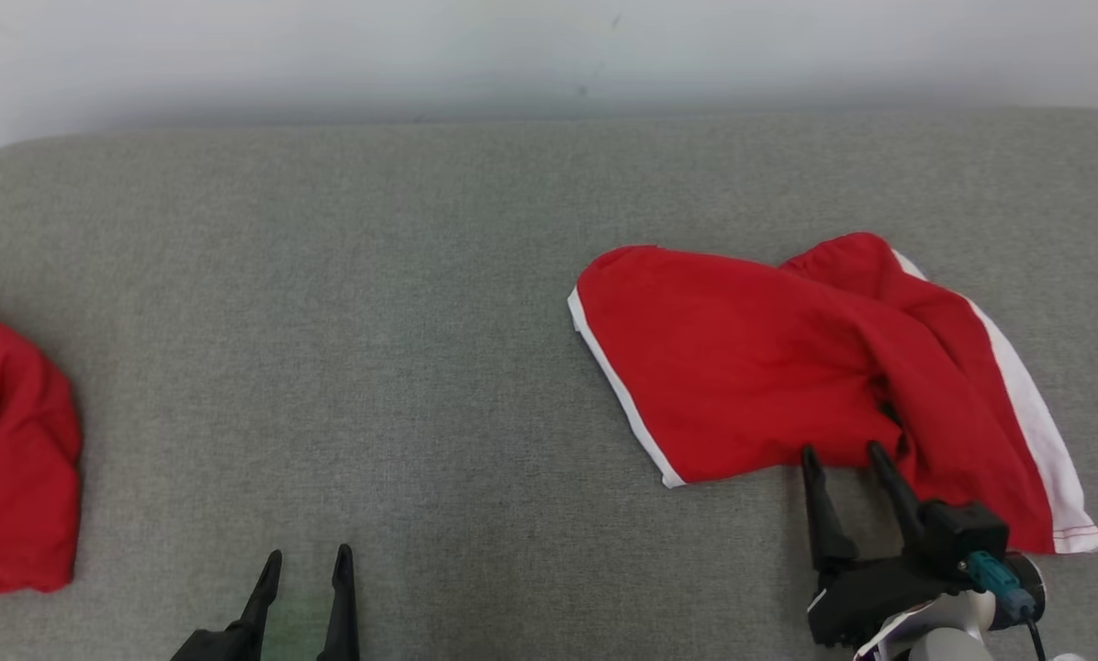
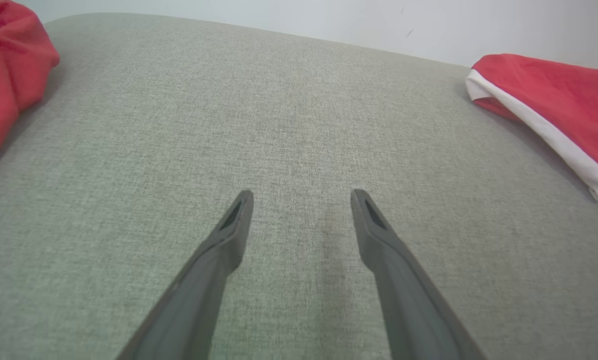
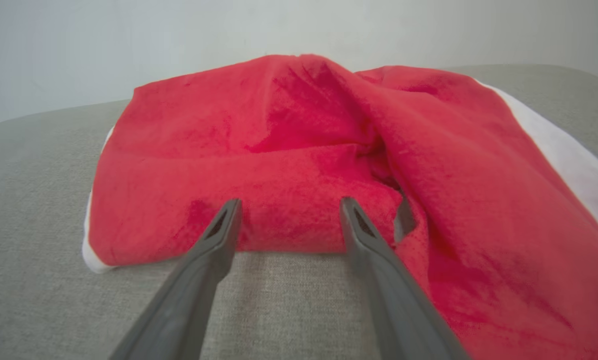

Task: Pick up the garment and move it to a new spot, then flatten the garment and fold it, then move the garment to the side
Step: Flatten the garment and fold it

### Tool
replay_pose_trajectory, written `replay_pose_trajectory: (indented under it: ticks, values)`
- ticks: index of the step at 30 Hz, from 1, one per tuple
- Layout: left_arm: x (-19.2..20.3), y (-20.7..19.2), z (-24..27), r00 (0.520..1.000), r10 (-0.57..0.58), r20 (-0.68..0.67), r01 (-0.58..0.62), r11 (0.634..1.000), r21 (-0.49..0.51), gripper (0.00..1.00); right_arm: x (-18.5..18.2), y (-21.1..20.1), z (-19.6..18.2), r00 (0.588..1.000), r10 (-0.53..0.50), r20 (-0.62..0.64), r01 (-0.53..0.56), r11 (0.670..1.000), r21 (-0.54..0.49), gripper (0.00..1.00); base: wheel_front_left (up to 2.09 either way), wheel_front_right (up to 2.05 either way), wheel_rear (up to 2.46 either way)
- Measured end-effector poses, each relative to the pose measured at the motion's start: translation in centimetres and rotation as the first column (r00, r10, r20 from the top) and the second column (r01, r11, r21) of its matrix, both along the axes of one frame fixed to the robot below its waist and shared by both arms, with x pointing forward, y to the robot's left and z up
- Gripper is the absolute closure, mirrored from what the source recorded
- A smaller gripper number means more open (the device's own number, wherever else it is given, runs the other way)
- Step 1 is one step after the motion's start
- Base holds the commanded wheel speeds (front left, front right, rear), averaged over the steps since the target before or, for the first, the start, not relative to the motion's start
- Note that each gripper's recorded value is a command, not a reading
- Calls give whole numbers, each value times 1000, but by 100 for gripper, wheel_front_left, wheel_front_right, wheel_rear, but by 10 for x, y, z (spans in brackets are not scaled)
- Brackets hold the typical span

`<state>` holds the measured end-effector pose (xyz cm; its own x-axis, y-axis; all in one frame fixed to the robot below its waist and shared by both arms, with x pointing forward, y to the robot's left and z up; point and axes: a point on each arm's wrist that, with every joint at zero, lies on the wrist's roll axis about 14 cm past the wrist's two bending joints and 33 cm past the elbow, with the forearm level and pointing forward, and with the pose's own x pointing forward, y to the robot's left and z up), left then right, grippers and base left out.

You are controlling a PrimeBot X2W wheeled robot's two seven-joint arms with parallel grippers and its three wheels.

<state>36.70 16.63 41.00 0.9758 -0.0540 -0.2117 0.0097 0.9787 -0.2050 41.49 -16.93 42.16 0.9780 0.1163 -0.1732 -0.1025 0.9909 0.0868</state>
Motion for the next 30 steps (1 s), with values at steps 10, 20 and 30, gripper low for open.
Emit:
replay_pose_trajectory:
  ticks: [10,20,30]
  values:
    - [4,7,-7,1000,24,-19,-24,1000,9,0,15,6,-25,998,2,-66,-2,1000,6,46,0,0,0]
    - [1,13,-1,999,41,-5,-41,999,16,0,27,28,-6,999,42,-15,-40,997,71,100,0,0,0]
    - [-19,14,8,999,31,18,-31,999,22,0,21,116,106,921,251,298,-313,932,184,100,0,0,0]
